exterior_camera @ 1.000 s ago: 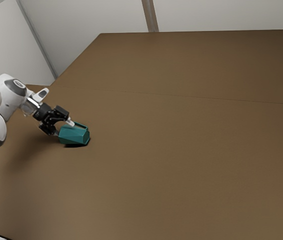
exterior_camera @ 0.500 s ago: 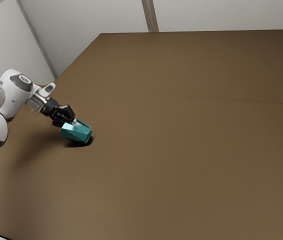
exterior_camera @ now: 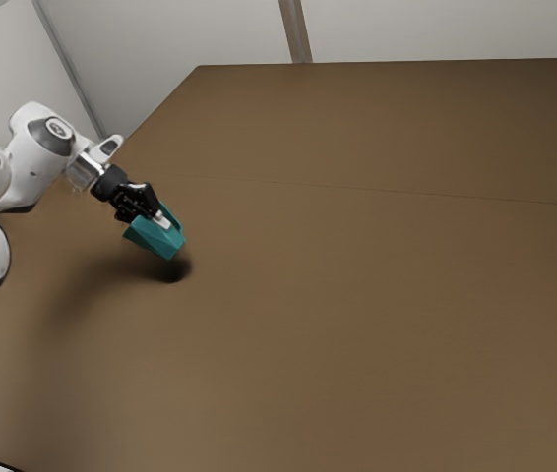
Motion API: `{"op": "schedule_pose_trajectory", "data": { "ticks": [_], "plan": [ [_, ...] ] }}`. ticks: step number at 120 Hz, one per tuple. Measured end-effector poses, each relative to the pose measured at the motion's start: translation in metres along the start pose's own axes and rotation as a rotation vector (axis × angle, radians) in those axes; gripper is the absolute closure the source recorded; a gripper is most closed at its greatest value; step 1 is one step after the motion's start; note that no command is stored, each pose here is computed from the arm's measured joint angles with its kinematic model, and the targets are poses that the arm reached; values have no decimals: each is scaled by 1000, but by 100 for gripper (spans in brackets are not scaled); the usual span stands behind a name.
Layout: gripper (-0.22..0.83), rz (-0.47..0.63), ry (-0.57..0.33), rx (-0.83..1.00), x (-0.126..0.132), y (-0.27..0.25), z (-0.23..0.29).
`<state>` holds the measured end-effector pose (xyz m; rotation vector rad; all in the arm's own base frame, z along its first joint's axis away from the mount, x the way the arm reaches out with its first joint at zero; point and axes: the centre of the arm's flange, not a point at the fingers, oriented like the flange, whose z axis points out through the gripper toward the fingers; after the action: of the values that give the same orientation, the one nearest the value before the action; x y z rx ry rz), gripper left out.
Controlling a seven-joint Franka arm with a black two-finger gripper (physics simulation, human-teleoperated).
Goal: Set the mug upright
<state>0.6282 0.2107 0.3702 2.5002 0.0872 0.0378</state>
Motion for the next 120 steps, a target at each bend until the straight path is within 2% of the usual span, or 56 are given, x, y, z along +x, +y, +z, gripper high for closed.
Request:
{"op": "schedule_pose_trajectory", "data": {
  "ticks": [20, 41, 62, 87, 102, 120],
  "plan": [
    [77, 104, -49, 158, -10, 77, 4],
    [77, 212, -91, 399, -45, 151, 36],
    [77, 268, -67, 623, -77, 203, 60],
    [77, 207, 5, 715, -119, 227, 90],
    [77, 85, 51, 726, -130, 208, 92],
    [77, -3, 82, 720, -136, 211, 109]
  ]
}}
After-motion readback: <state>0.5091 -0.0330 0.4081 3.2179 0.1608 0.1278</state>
